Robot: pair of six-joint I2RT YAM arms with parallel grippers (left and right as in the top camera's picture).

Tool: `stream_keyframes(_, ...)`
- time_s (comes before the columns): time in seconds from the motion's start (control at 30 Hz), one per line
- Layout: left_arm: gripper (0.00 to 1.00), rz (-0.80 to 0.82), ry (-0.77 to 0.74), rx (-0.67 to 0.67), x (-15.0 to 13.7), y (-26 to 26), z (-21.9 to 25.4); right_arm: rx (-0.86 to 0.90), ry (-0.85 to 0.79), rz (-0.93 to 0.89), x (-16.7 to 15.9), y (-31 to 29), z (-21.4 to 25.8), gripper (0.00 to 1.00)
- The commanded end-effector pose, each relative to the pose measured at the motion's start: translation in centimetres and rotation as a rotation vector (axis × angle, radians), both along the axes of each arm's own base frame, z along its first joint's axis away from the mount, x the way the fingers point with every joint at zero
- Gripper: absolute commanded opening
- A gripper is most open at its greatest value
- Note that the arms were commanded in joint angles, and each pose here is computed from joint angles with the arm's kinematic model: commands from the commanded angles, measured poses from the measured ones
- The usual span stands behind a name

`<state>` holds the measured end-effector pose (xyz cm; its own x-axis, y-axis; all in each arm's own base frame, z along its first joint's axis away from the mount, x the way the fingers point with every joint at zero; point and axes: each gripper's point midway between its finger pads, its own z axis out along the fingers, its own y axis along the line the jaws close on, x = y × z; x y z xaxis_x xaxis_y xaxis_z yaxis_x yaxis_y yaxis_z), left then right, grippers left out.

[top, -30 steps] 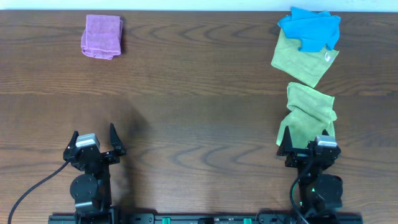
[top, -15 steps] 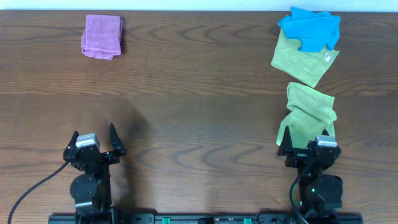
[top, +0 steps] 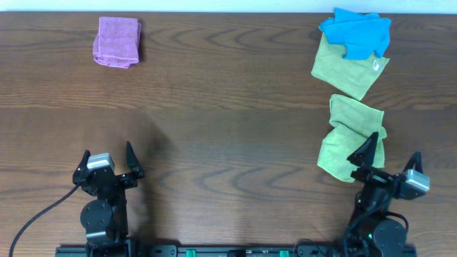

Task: Fold the cloth

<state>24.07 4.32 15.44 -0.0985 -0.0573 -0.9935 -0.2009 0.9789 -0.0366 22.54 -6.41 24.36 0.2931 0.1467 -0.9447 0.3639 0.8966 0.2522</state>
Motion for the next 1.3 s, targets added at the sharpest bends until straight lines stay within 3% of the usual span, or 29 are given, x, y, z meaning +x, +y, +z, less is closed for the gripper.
stream_keyframes(0.0, 0.95, 0.013, 0.058, -0.002, -0.1, 0.2, -2.0, 0.039, 0.011, -0.052, 0.3, -1.0, 0.6, 0.99)
stream_keyframes(0.13, 0.95, 0.013, 0.058, -0.002, -0.1, 0.2, -2.0, 0.030, 0.079, -0.086, 2.7, -1.7, 2.7, 0.99)
stream_keyframes(0.33, 0.95, 0.013, 0.058, -0.002, -0.1, 0.2, -2.0, -0.033, 0.170, 0.026, 10.8, -0.7, 6.7, 0.99)
stream_keyframes(0.4, 0.96, 0.013, 0.058, -0.002, -0.1, 0.2, -2.0, -0.041, 0.223, 0.109, 14.1, 0.7, 6.1, 0.99)
stream_keyframes(0.53, 0.95, 0.013, 0.058, -0.002, -0.1, 0.2, -2.0, -0.054, 0.283, 0.292, 17.6, 4.0, 3.5, 0.99)
stream_keyframes(0.87, 0.95, 0.013, 0.058, -0.002, -0.1, 0.2, -2.0, 0.039, 0.256, 0.393, 18.5, 5.9, 2.8, 0.99)
stream_keyframes(1.07, 0.95, 0.013, 0.058, -0.002, -0.1, 0.2, -2.0, 0.021, 0.262, 0.654, 18.1, 10.5, 2.7, 0.99)
stream_keyframes(1.27, 0.96, 0.013, 0.058, -0.002, -0.1, 0.2, -2.0, -0.007, 0.193, 0.663, 18.1, 10.5, 4.5, 0.99)
